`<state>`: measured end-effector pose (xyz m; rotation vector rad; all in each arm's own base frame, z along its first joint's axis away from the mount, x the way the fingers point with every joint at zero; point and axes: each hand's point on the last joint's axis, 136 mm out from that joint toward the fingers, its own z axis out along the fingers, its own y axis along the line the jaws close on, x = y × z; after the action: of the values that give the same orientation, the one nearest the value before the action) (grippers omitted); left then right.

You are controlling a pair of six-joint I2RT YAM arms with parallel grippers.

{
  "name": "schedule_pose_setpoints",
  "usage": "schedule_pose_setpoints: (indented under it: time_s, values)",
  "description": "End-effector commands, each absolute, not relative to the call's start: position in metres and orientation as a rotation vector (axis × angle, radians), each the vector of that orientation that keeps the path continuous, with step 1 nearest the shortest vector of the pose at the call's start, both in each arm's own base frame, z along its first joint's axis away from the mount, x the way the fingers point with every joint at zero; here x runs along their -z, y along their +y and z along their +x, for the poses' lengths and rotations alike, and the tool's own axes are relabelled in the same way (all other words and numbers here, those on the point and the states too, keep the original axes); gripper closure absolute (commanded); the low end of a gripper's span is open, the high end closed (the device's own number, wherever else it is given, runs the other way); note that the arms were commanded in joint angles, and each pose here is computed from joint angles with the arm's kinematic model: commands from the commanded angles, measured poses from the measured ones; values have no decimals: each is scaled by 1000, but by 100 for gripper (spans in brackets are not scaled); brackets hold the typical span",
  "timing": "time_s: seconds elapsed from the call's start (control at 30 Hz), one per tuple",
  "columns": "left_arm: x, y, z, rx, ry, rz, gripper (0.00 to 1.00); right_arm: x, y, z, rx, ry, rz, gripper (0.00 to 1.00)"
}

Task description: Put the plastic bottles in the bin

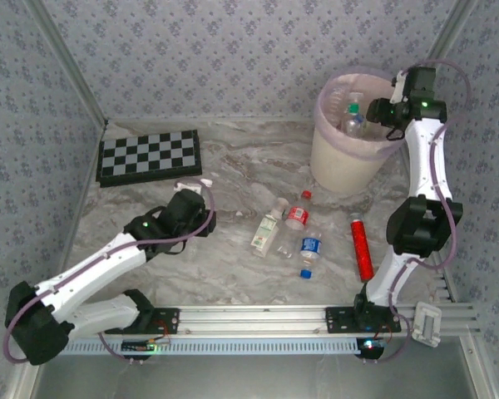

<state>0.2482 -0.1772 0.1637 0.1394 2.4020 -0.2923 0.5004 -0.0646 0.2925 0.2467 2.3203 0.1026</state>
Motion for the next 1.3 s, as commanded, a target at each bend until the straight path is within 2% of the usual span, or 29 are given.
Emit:
schedule_pose_setpoints:
  time_s: [0.0, 0.13, 0.37, 0.43, 0.5, 0.6, 0.73, 0.87, 0.93, 1.1, 1.17, 1.27]
  values:
    - [-178, -196, 258, 360, 2380, 187, 51, -285, -62, 486, -114, 2383, 307, 81]
    - [-174, -210, 264, 380, 2396, 226, 51, -288, -74, 503, -48, 2381, 304, 79]
    - [-173, -222, 272, 406, 2393, 240, 51, -259, -66, 514, -69, 2438, 277, 63]
    - [-173, -224, 272, 407, 2395, 253, 51, -273, -63, 512, -85, 2401, 267, 53]
    - [-174, -226, 272, 413, 2394, 270, 51, -297, -60, 508, -100, 2357, 252, 37]
    - [-174, -230, 274, 422, 2389, 279, 50, -330, -57, 499, -104, 2305, 235, 20]
    - [-173, -234, 276, 439, 2388, 281, 50, -367, -59, 485, -78, 2238, 245, 8]
    - [-171, -237, 275, 454, 2393, 286, 50, -385, -55, 475, -71, 2197, 235, 9]
    - [-171, -237, 275, 460, 2388, 285, 50, -387, -54, 474, -61, 2182, 234, 17]
    - [-176, -239, 274, 491, 2370, 288, 50, -363, -65, 491, -77, 2215, 273, 48]
    - [-177, -242, 273, 515, 2363, 292, 50, -346, -67, 499, -87, 2260, 278, 55]
    - [-180, -247, 271, 558, 2343, 310, 50, -315, -67, 507, -104, 2320, 289, 60]
